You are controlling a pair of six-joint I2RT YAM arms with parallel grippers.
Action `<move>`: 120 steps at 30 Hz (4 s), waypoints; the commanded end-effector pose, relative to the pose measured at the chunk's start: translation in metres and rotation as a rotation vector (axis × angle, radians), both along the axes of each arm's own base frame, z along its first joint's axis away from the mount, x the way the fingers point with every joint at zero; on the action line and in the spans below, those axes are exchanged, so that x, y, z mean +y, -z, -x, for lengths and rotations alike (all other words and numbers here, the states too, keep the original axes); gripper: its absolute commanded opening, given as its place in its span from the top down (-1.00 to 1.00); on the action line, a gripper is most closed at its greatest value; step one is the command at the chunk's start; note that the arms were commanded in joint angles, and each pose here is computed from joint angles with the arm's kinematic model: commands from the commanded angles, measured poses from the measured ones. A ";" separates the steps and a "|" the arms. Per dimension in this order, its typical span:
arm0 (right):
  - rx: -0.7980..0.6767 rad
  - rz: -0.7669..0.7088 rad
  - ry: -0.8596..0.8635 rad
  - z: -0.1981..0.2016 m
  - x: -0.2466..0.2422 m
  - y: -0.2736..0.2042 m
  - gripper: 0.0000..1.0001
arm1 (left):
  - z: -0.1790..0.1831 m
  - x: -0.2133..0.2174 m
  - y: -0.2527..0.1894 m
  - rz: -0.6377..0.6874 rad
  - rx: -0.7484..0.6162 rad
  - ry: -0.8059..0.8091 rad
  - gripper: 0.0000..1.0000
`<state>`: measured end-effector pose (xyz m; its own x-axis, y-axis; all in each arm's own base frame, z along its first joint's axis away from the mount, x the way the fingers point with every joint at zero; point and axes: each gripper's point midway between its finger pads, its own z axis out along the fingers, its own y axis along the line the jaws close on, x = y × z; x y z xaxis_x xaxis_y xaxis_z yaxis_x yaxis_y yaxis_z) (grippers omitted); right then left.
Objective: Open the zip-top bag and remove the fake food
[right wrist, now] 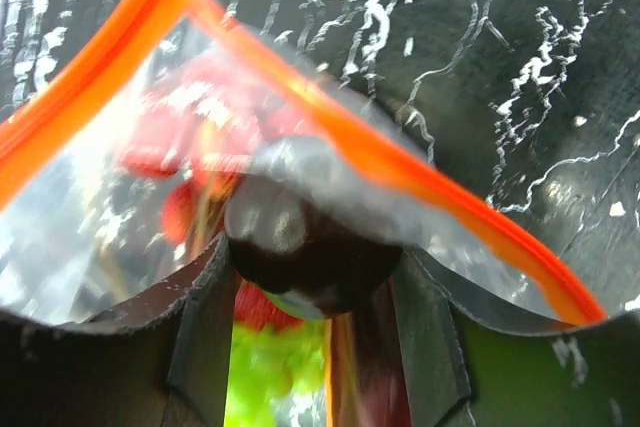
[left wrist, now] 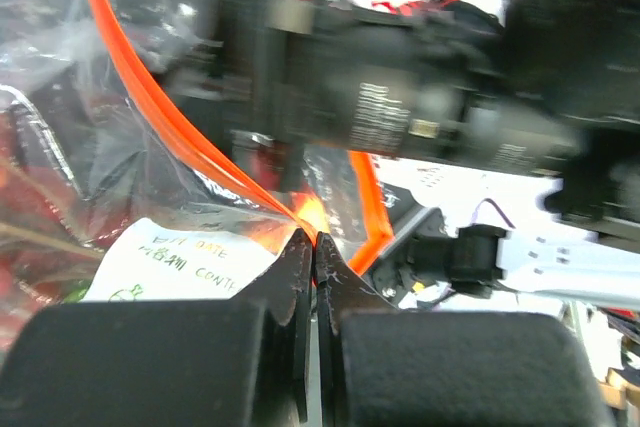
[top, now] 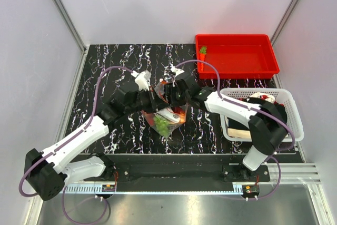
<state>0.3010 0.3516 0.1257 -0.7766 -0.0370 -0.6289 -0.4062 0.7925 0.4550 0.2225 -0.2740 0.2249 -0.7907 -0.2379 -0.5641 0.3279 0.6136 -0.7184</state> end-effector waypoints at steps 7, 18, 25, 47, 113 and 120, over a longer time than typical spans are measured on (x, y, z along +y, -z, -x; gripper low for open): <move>-0.094 -0.116 -0.058 0.033 -0.020 -0.093 0.63 | -0.014 0.015 -0.022 -0.055 -0.129 -0.066 1.00; -0.210 -0.082 0.057 0.004 -0.065 -0.152 0.60 | -0.009 0.022 -0.027 -0.069 -0.142 -0.069 1.00; -0.265 -0.040 0.248 -0.093 -0.133 -0.158 0.56 | -0.004 0.025 -0.022 -0.075 -0.131 -0.065 1.00; -0.095 0.145 0.531 -0.321 -0.259 0.036 0.19 | 0.007 0.021 -0.034 -0.007 -0.208 -0.003 1.00; 0.171 -0.261 -0.357 0.046 0.035 -0.060 -0.11 | -0.001 -0.002 -0.059 0.080 -0.181 0.033 1.00; 0.220 -0.277 -0.400 0.055 0.044 -0.043 -0.17 | -0.002 -0.005 -0.061 0.089 -0.183 0.039 1.00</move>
